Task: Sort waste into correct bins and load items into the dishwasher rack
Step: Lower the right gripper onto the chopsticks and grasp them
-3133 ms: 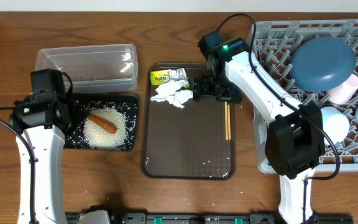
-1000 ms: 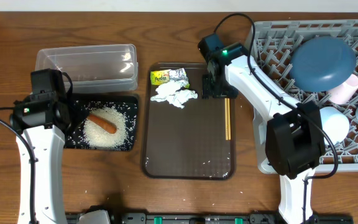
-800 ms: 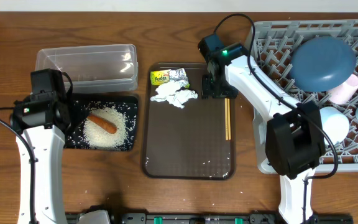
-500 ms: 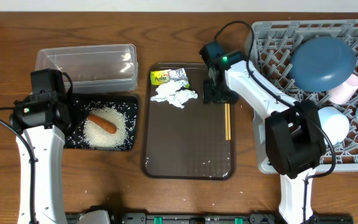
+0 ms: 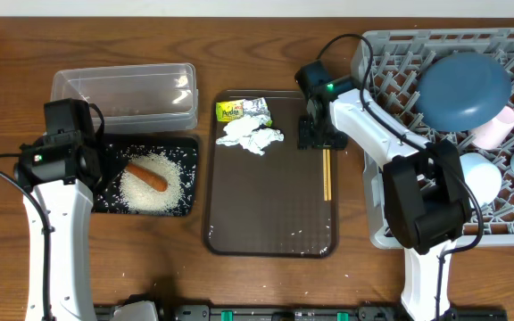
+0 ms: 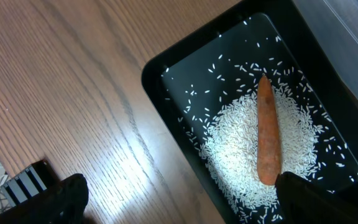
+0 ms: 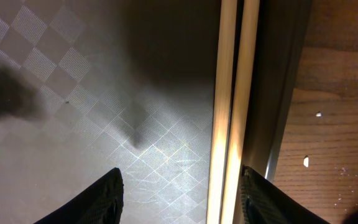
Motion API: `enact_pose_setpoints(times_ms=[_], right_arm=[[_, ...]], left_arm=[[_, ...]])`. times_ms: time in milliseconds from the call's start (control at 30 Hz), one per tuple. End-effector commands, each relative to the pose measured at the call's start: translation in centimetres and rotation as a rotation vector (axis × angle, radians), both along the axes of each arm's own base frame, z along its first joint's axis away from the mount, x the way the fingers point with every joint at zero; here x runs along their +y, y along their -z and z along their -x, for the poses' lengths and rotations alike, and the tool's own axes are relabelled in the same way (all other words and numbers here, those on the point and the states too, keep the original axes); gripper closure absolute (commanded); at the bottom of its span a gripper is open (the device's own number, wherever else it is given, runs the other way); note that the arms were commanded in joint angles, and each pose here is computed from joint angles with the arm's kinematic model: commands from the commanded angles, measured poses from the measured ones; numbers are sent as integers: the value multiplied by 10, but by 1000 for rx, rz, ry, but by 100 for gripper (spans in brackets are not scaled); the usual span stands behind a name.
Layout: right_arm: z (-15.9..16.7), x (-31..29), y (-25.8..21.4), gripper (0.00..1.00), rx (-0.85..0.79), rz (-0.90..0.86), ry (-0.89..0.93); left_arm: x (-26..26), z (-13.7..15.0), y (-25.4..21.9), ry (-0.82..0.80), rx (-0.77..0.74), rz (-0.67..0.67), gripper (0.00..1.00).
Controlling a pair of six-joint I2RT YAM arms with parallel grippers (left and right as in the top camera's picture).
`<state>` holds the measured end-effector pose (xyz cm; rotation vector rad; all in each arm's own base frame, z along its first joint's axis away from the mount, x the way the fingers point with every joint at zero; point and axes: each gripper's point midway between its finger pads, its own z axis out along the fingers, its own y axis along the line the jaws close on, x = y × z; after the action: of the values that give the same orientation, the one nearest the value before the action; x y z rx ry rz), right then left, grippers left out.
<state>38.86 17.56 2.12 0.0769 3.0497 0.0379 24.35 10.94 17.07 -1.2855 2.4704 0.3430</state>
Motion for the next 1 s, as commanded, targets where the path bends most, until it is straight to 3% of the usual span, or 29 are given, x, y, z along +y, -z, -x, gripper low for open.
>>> enact_pose_setpoints(times_ms=[0, 667, 800, 967], right_arm=[[5, 6, 1, 42, 5, -1, -18], [14, 5, 21, 46, 21, -20, -5], [13, 4, 21, 67, 18, -14, -5], [13, 3, 21, 88, 8, 8, -6]], left_arm=[[4, 0, -4, -13, -3, -15, 2], [4, 0, -4, -13, -3, -15, 2], [4, 0, -4, -13, -3, -15, 2], [4, 0, -4, -13, -3, -15, 2]])
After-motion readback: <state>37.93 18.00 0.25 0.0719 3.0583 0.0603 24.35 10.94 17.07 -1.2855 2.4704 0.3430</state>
